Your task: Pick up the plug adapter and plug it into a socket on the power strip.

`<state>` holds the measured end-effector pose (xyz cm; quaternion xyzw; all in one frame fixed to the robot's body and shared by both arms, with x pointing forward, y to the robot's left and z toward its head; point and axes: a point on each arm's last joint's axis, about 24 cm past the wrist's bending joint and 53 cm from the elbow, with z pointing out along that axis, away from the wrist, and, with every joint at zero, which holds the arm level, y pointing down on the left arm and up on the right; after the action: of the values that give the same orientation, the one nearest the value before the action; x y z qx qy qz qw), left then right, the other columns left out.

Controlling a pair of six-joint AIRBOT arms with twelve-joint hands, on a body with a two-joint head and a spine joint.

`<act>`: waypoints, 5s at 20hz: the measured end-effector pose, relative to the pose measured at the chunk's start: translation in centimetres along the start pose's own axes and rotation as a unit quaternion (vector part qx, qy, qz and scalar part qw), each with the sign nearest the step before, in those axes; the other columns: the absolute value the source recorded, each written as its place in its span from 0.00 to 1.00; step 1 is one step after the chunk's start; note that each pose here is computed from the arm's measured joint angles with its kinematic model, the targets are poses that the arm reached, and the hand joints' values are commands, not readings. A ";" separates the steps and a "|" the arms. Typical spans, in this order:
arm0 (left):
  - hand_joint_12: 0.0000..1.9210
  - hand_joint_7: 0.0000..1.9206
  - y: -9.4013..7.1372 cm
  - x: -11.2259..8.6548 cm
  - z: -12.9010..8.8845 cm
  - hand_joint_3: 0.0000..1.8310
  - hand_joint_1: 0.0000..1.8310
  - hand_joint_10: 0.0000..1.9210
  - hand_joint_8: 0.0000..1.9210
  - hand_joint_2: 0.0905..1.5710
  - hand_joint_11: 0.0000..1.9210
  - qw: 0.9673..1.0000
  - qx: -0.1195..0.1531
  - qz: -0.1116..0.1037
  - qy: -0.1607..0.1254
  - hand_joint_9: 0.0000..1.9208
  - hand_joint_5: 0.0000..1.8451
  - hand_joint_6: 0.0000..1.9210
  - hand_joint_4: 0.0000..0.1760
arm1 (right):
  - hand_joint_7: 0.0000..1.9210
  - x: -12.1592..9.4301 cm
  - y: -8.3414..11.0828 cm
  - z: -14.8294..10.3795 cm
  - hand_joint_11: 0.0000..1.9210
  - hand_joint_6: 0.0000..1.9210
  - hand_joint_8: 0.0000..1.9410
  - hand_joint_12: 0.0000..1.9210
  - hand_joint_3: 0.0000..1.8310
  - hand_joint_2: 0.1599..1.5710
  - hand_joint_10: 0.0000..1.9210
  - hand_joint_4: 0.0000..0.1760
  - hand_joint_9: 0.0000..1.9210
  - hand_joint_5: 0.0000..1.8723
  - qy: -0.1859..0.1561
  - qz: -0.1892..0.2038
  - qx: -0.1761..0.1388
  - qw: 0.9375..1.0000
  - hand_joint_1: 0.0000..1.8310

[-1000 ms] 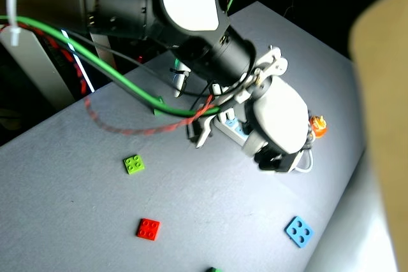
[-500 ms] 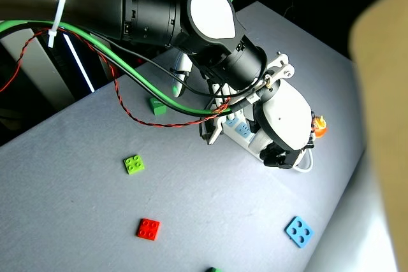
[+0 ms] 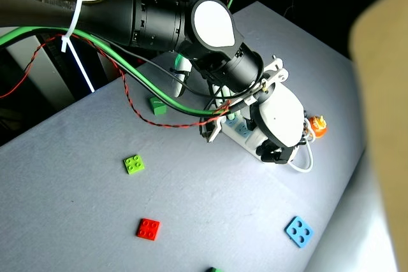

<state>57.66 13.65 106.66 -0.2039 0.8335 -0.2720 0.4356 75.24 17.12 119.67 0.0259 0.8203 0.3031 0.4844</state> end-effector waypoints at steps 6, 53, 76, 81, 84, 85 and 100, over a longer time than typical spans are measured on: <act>0.07 0.06 0.0 0.0 0.0 0.00 0.00 0.00 0.00 0.72 0.00 1.000 0.000 0.001 0.000 0.04 0.04 0.00 0.00 | 0.62 -0.2 -0.2 0.2 0.40 0.45 0.38 0.62 0.00 0.64 0.02 0.00 0.70 0.54 -0.002 -0.001 -0.004 1.000 0.68; 0.08 0.06 0.3 -0.2 0.0 0.00 0.00 0.00 0.00 0.73 0.00 1.000 -0.004 0.002 -0.005 0.04 0.04 0.00 0.00 | 0.61 4.3 0.7 2.3 0.40 0.46 0.40 0.61 0.00 0.65 0.00 0.00 0.69 0.54 0.051 -0.043 0.013 0.998 0.68; 0.09 0.07 0.1 -0.1 0.0 0.00 0.00 0.00 0.00 0.73 0.00 1.000 -0.002 0.001 -0.003 0.05 0.05 0.00 0.00 | 0.60 3.6 0.7 1.9 0.40 0.47 0.39 0.60 0.00 0.65 0.00 0.00 0.69 0.53 0.050 -0.040 -0.014 0.998 0.68; 0.06 0.06 0.1 -0.1 0.0 0.00 0.00 0.00 0.00 0.73 0.00 1.000 -0.002 0.001 -0.002 0.04 0.04 0.00 0.00 | 0.55 3.5 0.9 1.6 0.36 0.54 0.47 0.61 0.00 0.68 0.00 0.00 0.63 0.48 0.042 -0.051 -0.020 0.998 0.67; 0.09 0.07 0.1 -0.1 0.0 0.00 0.00 0.00 0.00 0.73 0.00 1.000 -0.001 0.002 -0.002 0.05 0.05 0.00 0.00 | 0.53 3.6 0.7 1.6 0.32 0.54 0.12 0.59 0.00 0.69 0.00 0.00 0.57 0.50 0.042 -0.049 -0.020 0.998 0.61; 0.09 0.07 0.1 -0.1 0.0 0.00 0.00 0.00 0.00 0.73 0.00 1.000 -0.001 0.002 -0.002 0.05 0.05 0.00 0.00 | 0.54 3.6 0.6 1.6 0.31 0.55 0.06 0.58 0.00 0.69 0.00 0.00 0.56 0.50 0.043 -0.045 -0.020 0.998 0.60; 0.07 0.07 0.0 -0.1 0.0 0.00 0.00 0.00 0.00 0.73 0.00 1.000 0.000 0.002 -0.002 0.05 0.05 0.00 0.00 | 0.25 4.0 1.1 0.6 0.00 0.00 0.00 0.58 0.00 0.66 0.00 0.00 0.24 0.21 0.056 -0.019 -0.048 0.997 0.51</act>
<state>57.69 13.73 106.68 -0.2027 0.8334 -0.2703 0.4374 73.32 19.62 116.90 -0.0305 0.8309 0.3338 0.4442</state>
